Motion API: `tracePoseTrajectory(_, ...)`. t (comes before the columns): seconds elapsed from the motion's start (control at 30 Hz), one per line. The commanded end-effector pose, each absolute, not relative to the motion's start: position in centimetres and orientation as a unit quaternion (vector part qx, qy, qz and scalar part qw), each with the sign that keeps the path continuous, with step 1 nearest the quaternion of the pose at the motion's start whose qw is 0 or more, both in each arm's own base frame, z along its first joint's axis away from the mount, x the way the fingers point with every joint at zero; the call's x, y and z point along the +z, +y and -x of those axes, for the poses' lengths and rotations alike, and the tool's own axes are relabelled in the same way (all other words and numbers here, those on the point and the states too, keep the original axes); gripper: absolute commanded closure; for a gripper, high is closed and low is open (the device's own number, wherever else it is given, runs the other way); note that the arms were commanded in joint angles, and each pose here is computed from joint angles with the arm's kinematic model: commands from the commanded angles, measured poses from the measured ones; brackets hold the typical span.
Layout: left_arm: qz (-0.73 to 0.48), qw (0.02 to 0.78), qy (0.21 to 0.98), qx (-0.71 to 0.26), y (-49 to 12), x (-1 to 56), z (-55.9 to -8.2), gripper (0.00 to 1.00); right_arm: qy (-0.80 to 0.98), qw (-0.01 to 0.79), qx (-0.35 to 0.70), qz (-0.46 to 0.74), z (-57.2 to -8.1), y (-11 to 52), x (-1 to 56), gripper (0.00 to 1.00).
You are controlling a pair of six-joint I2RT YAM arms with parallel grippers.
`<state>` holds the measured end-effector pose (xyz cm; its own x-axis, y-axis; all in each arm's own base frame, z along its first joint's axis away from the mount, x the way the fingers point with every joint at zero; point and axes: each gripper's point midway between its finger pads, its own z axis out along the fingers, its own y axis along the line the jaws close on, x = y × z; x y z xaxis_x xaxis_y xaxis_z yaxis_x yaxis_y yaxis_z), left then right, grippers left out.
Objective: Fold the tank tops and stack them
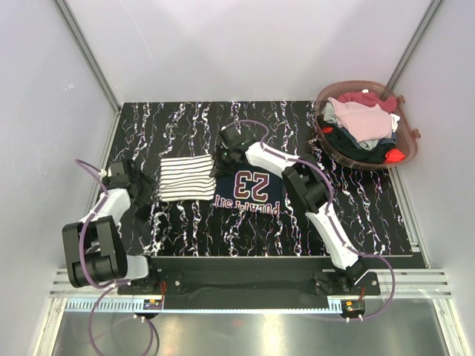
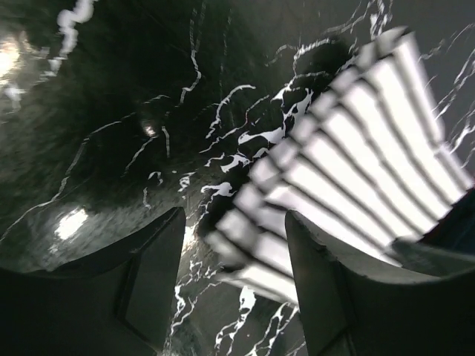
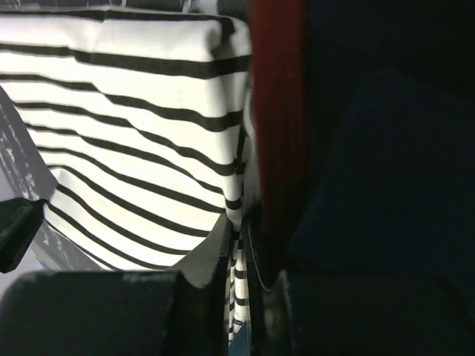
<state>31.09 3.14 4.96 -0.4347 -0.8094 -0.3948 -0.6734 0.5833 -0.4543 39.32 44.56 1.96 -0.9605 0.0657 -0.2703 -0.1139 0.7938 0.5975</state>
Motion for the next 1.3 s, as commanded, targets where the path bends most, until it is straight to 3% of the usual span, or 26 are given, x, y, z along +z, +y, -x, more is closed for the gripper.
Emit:
tracePoseTrajectory(0.0,0.409,0.324,0.846,-0.112,2.9,5.3,-33.2,0.39,0.943,0.116,0.301,0.08,-39.2,43.4,1.4,0.88)
tracePoseTrajectory(0.3,0.4,0.309,0.856,-0.107,2.6,3.8,-34.4,0.42,0.94,0.122,0.297,0.118,-39.2,43.4,2.8,0.85)
tracePoseTrajectory(0.6,0.379,0.367,0.837,-0.145,2.5,6.3,-38.0,0.34,0.938,0.12,0.299,0.126,-39.0,43.7,2.5,0.84)
tracePoseTrajectory(0.83,0.344,0.373,0.849,-0.148,2.5,6.9,-40.1,0.34,0.937,0.118,0.304,0.127,-39.0,44.1,2.3,0.83)
tracePoseTrajectory(1.27,0.297,0.294,0.898,-0.136,0.1,2.2,-40.0,0.42,0.938,0.114,0.302,0.128,-38.9,44.5,2.1,0.83)
